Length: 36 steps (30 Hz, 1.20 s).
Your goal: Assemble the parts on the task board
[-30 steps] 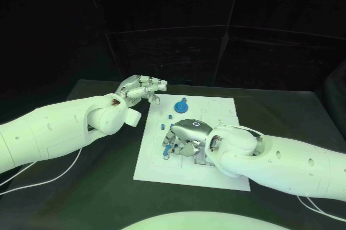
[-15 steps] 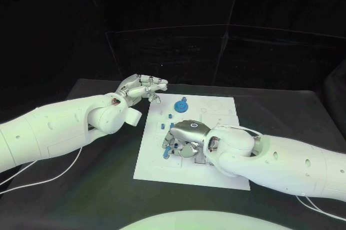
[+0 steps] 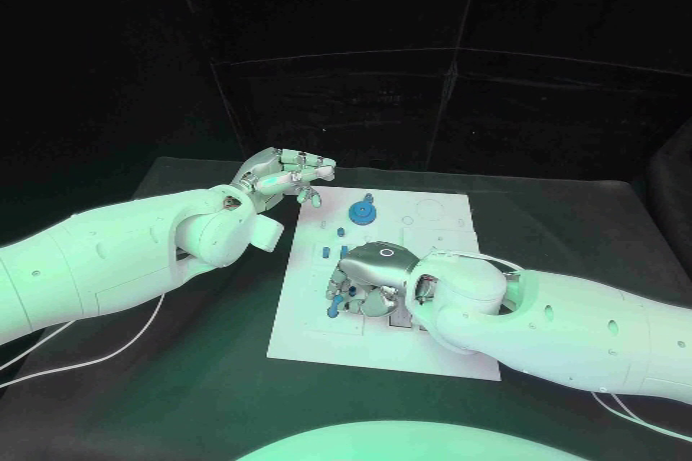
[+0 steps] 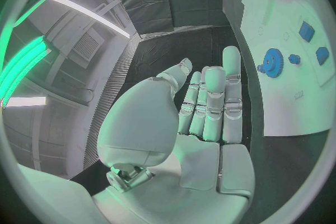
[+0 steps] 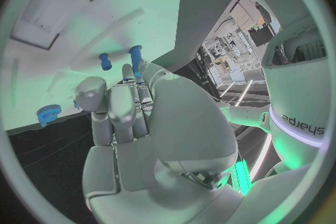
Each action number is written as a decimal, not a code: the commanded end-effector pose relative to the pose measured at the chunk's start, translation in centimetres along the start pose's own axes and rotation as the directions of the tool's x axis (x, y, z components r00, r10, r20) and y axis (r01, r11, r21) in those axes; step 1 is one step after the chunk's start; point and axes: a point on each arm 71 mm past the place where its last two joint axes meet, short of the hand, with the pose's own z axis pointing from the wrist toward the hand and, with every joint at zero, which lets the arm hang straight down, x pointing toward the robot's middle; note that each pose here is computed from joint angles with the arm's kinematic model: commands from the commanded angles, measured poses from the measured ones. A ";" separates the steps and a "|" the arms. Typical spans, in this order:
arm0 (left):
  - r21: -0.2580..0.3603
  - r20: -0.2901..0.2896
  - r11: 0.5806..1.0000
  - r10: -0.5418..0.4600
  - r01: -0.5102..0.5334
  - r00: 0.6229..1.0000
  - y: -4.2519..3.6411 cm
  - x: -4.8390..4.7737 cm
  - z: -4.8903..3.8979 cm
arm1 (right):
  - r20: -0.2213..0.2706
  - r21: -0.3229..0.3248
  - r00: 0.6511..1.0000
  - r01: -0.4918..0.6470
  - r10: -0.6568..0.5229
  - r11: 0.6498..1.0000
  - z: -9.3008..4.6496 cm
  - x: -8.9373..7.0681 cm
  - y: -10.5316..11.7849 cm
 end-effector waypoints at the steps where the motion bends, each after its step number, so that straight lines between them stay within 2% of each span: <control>1: 0.005 -0.010 1.000 -0.007 0.007 1.000 -0.13 0.12 0.06 | -0.017 0.003 0.999 0.028 -0.028 1.000 0.0 0.1 0.0; 30: 0.000 -0.012 1.000 -0.007 0.007 1.000 -0.08 0.08 0.07 | 0.004 -0.035 1.000 0.004 -0.004 0.999 0.2 0.1 0.3; 36: -0.001 -0.013 1.000 -0.007 0.007 1.000 -0.07 0.08 0.07 | 0.047 -0.030 0.999 -0.001 0.003 1.000 0.0 -0.2 0.1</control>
